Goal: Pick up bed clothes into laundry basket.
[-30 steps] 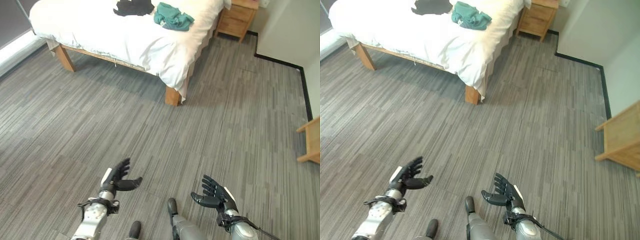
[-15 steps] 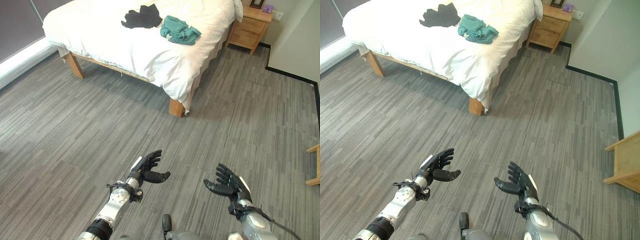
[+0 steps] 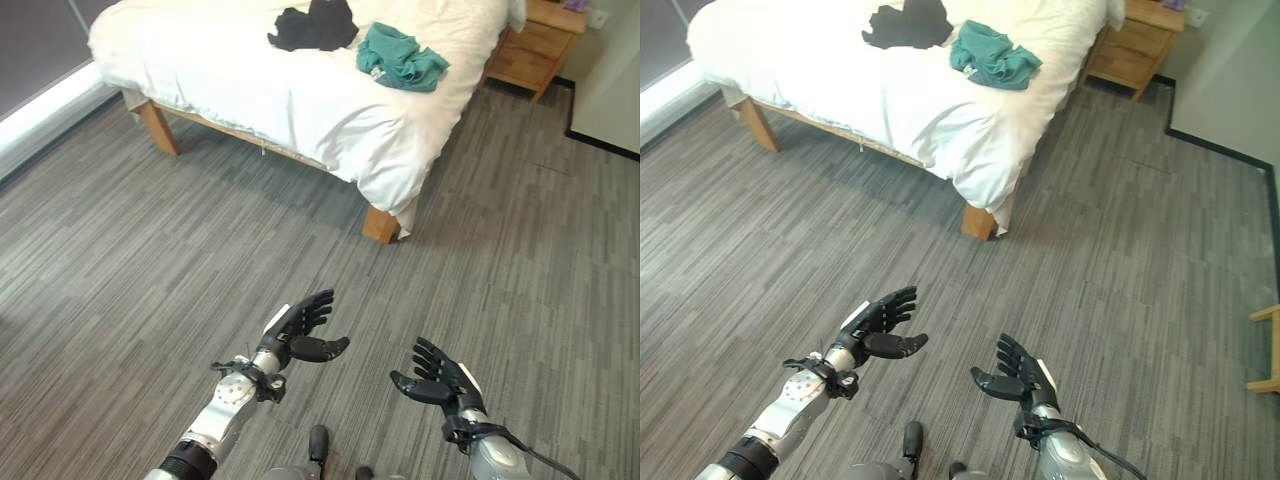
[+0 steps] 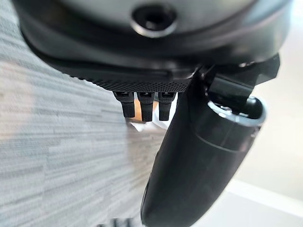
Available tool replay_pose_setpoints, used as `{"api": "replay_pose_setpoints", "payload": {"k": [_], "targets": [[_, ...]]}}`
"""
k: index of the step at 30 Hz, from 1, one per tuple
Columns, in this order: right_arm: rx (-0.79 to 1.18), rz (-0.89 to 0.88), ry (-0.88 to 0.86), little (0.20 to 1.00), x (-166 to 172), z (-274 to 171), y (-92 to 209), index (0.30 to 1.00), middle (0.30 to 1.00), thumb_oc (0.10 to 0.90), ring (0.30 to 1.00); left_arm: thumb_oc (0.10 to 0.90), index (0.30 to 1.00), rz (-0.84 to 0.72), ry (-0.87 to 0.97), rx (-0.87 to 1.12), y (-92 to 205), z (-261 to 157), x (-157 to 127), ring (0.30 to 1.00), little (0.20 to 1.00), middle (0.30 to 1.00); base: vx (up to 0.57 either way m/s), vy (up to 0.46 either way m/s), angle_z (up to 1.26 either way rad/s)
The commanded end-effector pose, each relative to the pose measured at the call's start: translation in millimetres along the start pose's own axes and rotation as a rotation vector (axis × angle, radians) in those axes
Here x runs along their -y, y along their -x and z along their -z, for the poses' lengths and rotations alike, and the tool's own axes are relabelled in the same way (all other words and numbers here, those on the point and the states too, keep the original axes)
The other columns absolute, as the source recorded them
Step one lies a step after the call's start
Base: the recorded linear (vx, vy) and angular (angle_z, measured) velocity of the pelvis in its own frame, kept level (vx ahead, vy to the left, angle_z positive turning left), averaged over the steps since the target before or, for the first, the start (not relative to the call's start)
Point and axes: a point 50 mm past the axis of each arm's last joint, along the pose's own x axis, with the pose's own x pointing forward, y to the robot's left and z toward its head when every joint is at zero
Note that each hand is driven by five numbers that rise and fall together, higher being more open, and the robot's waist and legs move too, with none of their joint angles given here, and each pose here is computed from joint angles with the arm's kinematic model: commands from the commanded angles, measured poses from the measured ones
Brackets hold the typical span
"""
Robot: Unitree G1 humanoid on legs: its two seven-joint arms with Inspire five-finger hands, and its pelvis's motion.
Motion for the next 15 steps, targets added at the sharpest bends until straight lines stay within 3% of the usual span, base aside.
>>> {"api": "replay_pose_setpoints", "payload": {"k": [1, 8, 15], "targets": [[0.266, -0.035, -0.027, 0.900, -6, -56, -16, 0.900, 0.900, 0.800, 0.900, 0.800, 0.900, -0.015, -0.026, 0.172, 4, -32, -10, 0.900, 0.900, 0.900, 0.44, 0.101, -0.07], [0.236, 0.032, -0.069, 0.900, 7, -44, -9, 0.900, 0.900, 0.800, 0.900, 0.800, 0.900, 0.005, -0.010, 0.161, 8, -27, -10, 0.900, 0.900, 0.900, 0.52, -0.101, 0.18], [0.166, 0.107, -0.126, 0.900, 24, -20, 8, 0.900, 0.900, 0.800, 0.900, 0.800, 0.900, 0.023, -0.016, 0.177, 2, -29, -3, 0.900, 0.900, 0.900, 0.52, -0.251, 0.68]]}}
